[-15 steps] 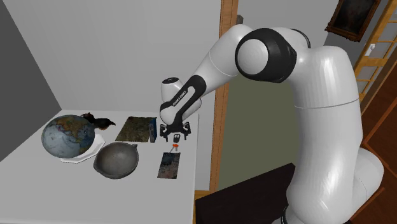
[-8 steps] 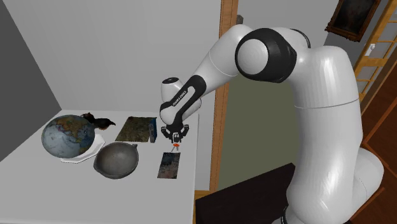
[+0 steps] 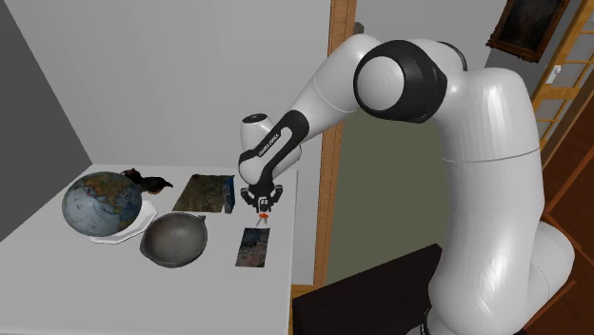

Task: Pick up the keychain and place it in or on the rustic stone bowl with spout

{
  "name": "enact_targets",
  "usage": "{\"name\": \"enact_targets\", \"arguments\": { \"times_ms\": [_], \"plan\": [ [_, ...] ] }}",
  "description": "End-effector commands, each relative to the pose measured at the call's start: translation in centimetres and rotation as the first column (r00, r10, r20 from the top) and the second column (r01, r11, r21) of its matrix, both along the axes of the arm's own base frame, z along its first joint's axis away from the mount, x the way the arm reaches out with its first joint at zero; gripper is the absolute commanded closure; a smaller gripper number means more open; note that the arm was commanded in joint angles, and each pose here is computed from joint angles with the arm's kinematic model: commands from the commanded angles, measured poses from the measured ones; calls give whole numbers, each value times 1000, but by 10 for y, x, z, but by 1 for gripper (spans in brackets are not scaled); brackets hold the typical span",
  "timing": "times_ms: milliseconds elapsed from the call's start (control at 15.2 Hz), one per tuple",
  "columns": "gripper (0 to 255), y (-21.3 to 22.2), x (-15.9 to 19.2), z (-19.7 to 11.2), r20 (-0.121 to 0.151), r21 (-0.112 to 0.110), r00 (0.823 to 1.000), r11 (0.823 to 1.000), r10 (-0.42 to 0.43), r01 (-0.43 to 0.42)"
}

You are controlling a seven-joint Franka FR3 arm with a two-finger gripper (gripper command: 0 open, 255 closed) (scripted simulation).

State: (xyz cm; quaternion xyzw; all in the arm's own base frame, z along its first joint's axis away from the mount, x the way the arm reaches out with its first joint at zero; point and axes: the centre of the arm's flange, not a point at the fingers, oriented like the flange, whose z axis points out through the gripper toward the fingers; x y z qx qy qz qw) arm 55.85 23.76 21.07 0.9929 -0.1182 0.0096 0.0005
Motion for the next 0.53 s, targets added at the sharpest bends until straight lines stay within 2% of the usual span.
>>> {"name": "enact_targets", "arguments": {
  "times_ms": [0,462],
  "plan": [
    [255,0,0,10,0,0,1000,1000,0,0],
    [255,0,0,46,0,0,1000,1000,0,0]
  ]
}}
